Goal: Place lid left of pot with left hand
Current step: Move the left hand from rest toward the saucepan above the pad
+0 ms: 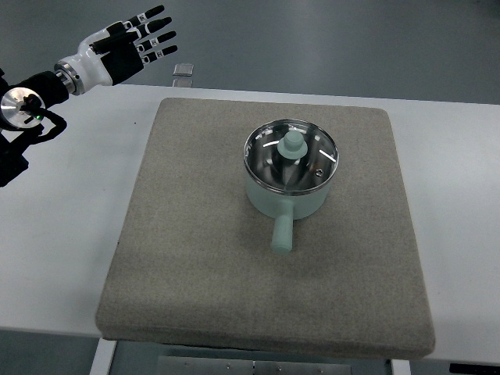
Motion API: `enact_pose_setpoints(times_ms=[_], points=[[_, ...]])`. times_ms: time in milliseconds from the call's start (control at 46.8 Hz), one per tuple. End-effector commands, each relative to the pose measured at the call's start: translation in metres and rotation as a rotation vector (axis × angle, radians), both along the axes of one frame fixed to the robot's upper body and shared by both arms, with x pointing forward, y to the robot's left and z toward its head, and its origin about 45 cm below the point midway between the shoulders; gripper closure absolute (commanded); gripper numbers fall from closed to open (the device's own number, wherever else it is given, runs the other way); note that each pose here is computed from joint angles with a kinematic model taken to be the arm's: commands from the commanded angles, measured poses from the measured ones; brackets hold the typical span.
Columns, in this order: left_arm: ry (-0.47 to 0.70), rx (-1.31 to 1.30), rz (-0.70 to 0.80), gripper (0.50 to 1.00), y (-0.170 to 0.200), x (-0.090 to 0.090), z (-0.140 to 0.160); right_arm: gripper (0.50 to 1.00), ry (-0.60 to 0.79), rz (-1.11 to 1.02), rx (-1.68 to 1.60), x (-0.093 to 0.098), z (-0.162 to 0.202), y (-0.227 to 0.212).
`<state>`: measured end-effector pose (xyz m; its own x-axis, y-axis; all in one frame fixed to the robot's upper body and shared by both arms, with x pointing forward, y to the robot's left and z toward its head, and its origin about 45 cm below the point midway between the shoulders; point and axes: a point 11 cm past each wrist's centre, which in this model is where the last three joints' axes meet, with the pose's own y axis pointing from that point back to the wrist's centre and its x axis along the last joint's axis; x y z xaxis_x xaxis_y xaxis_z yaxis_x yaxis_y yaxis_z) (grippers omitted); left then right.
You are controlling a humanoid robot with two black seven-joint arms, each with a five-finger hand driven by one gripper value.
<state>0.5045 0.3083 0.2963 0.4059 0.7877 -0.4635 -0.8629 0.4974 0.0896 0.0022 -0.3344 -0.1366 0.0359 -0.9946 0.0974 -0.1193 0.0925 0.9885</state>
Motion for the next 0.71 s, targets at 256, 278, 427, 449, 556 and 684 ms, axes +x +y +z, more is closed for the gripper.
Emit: enact_pose_setpoints(times_ms=[256,278,427,449,556,684], points=[[-0.035,0.366,-0.104,0.506,-0.001,0.005,0.006,0.576,0.0,-0.001,-0.002,0.0,0.0,0.0],[-0.043,0.403,-0.115,0.506,-0.002,0.005,0.008,0.576,0.0,-0.001,0.0,0.0,0.0,0.0],[-0.124,0.637,-0.188,0.506,-0.009,0.009,0.019,0.576,0.0,0.001,0.0,0.0,0.0,0.0],[-0.145,0.665,-0.199,0.506,-0.012,0.009,0.022,0.576,-0.001,0.001,0.0,0.001,0.0,0.0],[-0.239,0.762,-0.249,0.506,-0.021,0.01,0.031,0.576,0.0,-0.001,0.0,0.0,0.0,0.0],[-0.293,0.852,-0.299,0.506,-0.028,0.009,0.035,0.576,0.0,-0.001,0.0,0.0,0.0,0.0]])
